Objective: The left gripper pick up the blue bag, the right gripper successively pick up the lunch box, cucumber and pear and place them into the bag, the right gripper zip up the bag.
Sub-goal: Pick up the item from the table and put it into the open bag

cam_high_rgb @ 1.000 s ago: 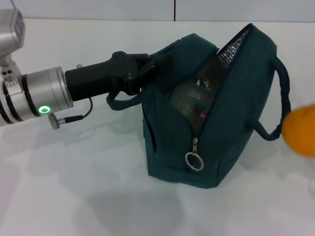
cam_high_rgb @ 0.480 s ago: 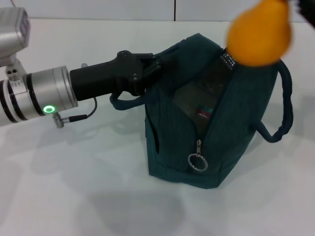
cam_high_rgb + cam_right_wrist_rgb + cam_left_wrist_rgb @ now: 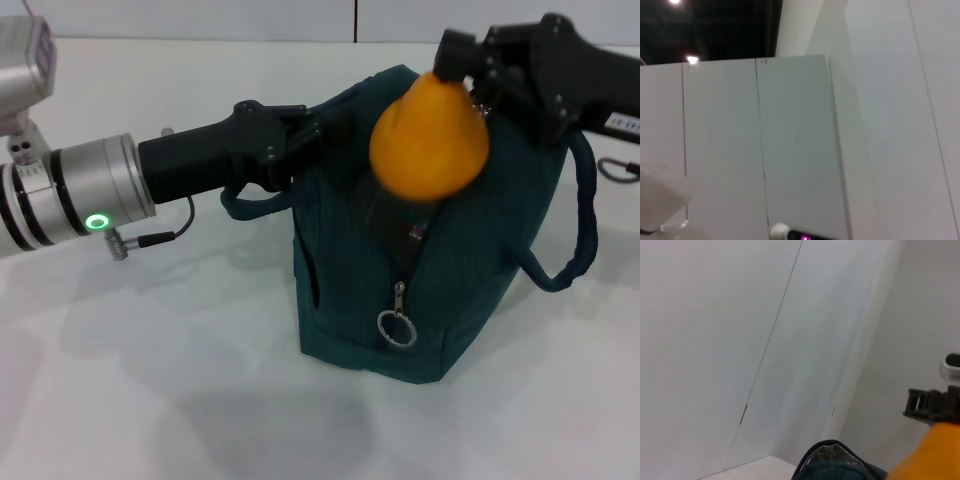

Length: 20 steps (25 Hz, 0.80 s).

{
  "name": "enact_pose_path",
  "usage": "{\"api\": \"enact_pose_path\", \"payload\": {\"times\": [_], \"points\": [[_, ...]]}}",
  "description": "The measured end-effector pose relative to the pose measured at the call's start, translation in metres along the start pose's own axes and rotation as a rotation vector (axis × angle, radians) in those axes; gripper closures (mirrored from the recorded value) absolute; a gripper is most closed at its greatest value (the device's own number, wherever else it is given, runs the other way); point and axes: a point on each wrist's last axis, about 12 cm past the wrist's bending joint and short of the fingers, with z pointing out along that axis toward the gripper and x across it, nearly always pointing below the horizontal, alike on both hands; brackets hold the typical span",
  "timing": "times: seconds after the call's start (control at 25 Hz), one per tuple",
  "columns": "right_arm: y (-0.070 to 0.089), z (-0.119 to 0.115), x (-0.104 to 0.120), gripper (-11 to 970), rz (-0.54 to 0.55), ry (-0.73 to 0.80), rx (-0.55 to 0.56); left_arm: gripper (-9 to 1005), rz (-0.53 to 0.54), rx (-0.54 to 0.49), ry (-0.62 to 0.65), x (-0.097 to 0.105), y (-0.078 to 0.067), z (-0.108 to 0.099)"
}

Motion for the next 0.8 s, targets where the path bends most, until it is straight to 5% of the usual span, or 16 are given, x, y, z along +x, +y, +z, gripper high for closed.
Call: {"api": "enact_pose_path", "payload": {"times": [0.36, 0.8], "points": [[0.009, 0.006, 0.026, 807, 0.045, 0.139, -0.021, 939, 0.007, -0.001, 0.0, -0.001, 0.001, 0.002], [0.015, -0.004, 0.03, 778, 0.063, 0.119, -0.003, 940, 0.009, -0.01, -0.004, -0.001, 0.001, 0.001]]}}
